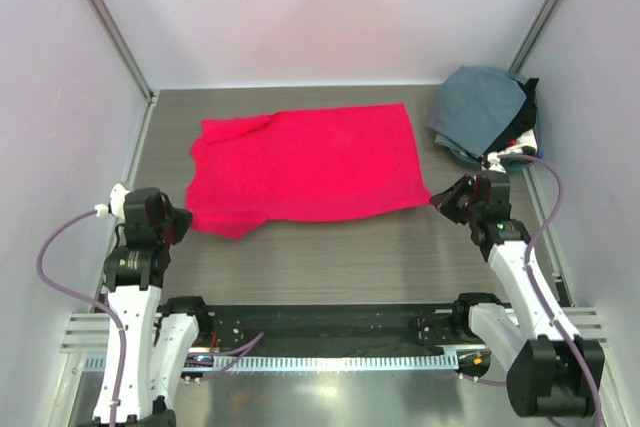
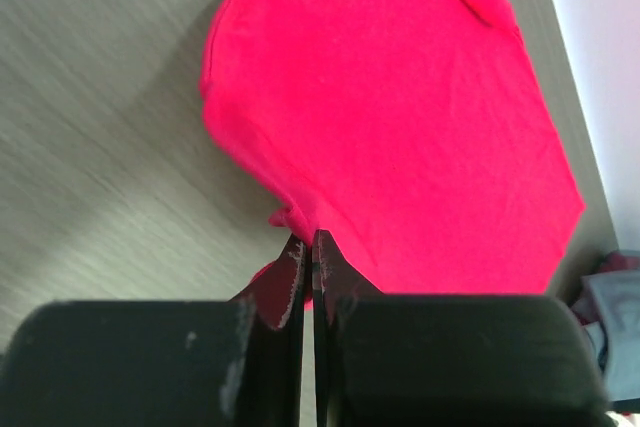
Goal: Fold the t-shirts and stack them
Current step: Flatten the tshirt out, then fold the tshirt
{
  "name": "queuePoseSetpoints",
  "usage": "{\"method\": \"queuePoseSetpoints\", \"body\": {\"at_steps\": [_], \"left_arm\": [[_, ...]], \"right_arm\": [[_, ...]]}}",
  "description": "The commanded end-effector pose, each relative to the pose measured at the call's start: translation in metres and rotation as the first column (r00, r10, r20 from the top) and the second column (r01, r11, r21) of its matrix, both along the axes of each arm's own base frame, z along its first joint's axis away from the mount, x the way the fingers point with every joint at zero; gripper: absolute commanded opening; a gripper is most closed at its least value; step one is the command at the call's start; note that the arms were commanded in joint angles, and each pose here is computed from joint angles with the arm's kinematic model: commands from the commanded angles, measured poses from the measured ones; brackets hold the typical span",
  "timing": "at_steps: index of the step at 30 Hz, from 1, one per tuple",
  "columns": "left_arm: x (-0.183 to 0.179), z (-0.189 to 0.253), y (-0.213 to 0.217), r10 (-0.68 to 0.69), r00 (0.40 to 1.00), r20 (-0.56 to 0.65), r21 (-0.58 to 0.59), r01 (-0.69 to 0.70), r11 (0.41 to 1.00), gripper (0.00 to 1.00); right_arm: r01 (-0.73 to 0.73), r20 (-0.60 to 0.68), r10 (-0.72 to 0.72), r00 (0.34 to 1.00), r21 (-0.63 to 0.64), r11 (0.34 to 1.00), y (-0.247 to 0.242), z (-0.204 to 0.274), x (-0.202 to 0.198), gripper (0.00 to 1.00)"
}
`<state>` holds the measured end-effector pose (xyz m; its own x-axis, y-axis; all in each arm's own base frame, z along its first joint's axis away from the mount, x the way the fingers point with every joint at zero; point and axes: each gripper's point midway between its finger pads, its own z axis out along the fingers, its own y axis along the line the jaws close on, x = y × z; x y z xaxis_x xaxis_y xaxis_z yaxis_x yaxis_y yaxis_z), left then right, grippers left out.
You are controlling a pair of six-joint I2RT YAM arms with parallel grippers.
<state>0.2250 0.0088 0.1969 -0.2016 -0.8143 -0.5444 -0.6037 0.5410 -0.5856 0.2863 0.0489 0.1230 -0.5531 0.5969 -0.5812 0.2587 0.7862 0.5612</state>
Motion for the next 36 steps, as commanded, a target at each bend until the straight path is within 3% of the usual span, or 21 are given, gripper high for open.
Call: {"method": "queuePoseSetpoints", "body": {"at_steps": [1,10,20,36], "left_arm": [[-0.017,-0.018,0.005,0.018,0.998,-0.055,0.025,-0.016,1.000,0.00],[-0.013,-0.064,0.000,0.036,0.985,-0.166,-0.033,-0.042,0.999,0.00],[0.038,-0.017,0.023,0.119,0.987,-0.104,0.049,-0.115,0.992,0.00],[0.111,-0.010,0.024,0.183,0.982,-0.056,-0.038,-0.185,0.982,0.00]], "right_arm": [[0.033,0.016,-0.032,0.999,-0.051,0.998,-0.011,0.000,-0.016,0.01],[-0.020,-0.070,0.017,0.997,-0.037,0.999,-0.004,-0.020,-0.023,0.01],[0.017,-0.095,-0.023,0.995,-0.063,0.998,-0.013,-0.016,0.024,0.01],[0.072,-0.105,-0.078,0.991,-0.062,0.996,-0.020,-0.012,0.092,0.01]]}}
